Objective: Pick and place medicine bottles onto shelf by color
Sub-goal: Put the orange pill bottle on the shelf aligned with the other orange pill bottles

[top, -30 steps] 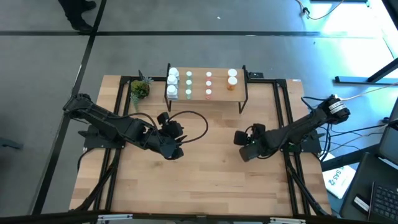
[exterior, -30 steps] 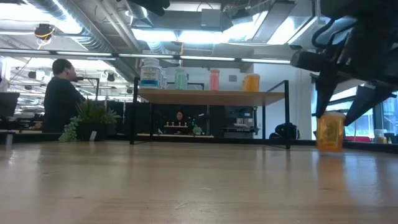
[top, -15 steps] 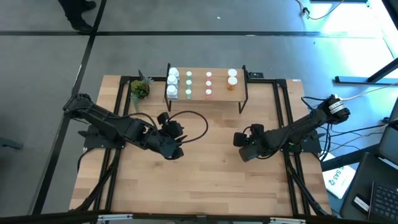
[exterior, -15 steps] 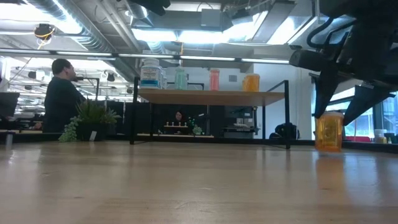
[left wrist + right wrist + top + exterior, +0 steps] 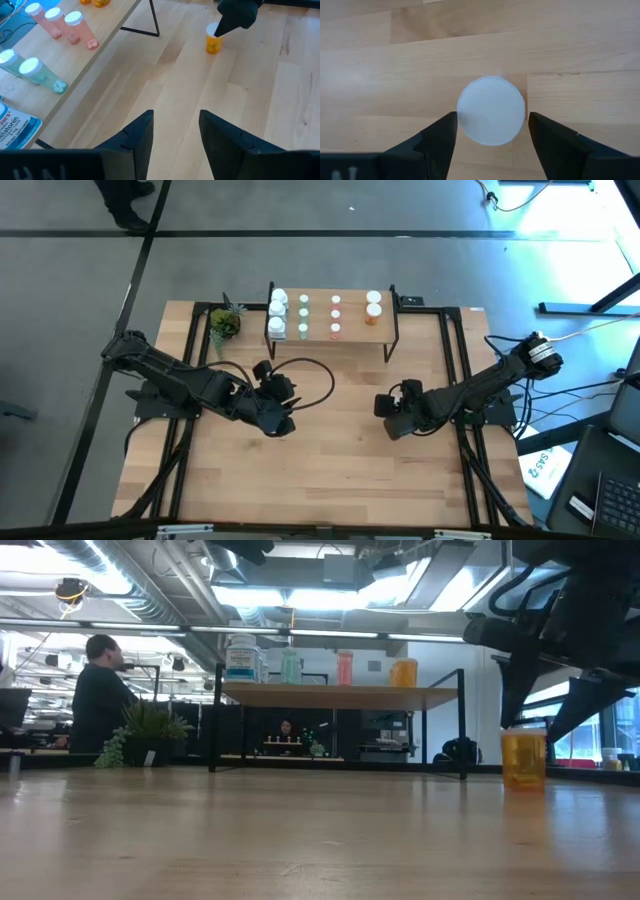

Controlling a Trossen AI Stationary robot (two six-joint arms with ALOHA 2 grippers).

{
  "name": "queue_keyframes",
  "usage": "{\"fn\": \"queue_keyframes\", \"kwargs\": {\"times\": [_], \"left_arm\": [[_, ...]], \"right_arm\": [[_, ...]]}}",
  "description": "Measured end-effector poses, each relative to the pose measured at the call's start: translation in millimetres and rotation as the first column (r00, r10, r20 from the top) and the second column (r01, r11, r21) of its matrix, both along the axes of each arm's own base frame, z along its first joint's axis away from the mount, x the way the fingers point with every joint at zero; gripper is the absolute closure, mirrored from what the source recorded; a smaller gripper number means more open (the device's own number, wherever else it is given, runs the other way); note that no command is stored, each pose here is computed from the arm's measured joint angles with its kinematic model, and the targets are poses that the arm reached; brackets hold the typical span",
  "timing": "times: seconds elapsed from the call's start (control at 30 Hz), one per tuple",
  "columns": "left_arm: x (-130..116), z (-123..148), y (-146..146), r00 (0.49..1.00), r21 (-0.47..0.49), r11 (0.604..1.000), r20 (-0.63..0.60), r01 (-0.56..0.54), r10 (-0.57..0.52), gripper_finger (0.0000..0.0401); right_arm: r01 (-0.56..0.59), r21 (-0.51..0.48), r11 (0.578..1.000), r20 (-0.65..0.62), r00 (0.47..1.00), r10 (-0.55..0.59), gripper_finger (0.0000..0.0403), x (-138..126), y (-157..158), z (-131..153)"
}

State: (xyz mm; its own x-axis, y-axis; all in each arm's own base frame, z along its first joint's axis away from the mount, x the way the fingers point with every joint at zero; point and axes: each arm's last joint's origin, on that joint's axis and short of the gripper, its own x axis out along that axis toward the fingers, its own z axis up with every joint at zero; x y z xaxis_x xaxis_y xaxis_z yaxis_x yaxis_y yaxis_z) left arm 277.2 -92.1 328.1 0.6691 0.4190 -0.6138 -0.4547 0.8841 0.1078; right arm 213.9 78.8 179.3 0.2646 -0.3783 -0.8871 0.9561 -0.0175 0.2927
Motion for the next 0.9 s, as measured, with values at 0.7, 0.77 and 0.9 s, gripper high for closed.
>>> {"fn": "queue_keyframes", "kwargs": {"times": [0.7,0.77,0.9], "left_arm": [[0.0,0.0,0.0,1.000,0.000,1.000,0.000,0.000,0.000,0.0250],[0.0,0.0,0.1,1.000,0.000,1.000,0.000,0.000,0.000,0.0250],[0.0,0.0,0.1,1.000,0.000,1.000,0.000,0.000,0.000,0.0250]], "right_arm": [[-0.046,-0.019,0.999,-0.030,0.999,0.045,0.0136,-0.9,-0.6,-0.1],[-0.040,-0.039,0.998,-0.033,0.999,0.038,0.0136,-1.9,-1.5,0.1],[-0.039,-0.050,0.998,-0.027,0.999,0.038,0.0136,-2.0,-1.9,0.8]]}}
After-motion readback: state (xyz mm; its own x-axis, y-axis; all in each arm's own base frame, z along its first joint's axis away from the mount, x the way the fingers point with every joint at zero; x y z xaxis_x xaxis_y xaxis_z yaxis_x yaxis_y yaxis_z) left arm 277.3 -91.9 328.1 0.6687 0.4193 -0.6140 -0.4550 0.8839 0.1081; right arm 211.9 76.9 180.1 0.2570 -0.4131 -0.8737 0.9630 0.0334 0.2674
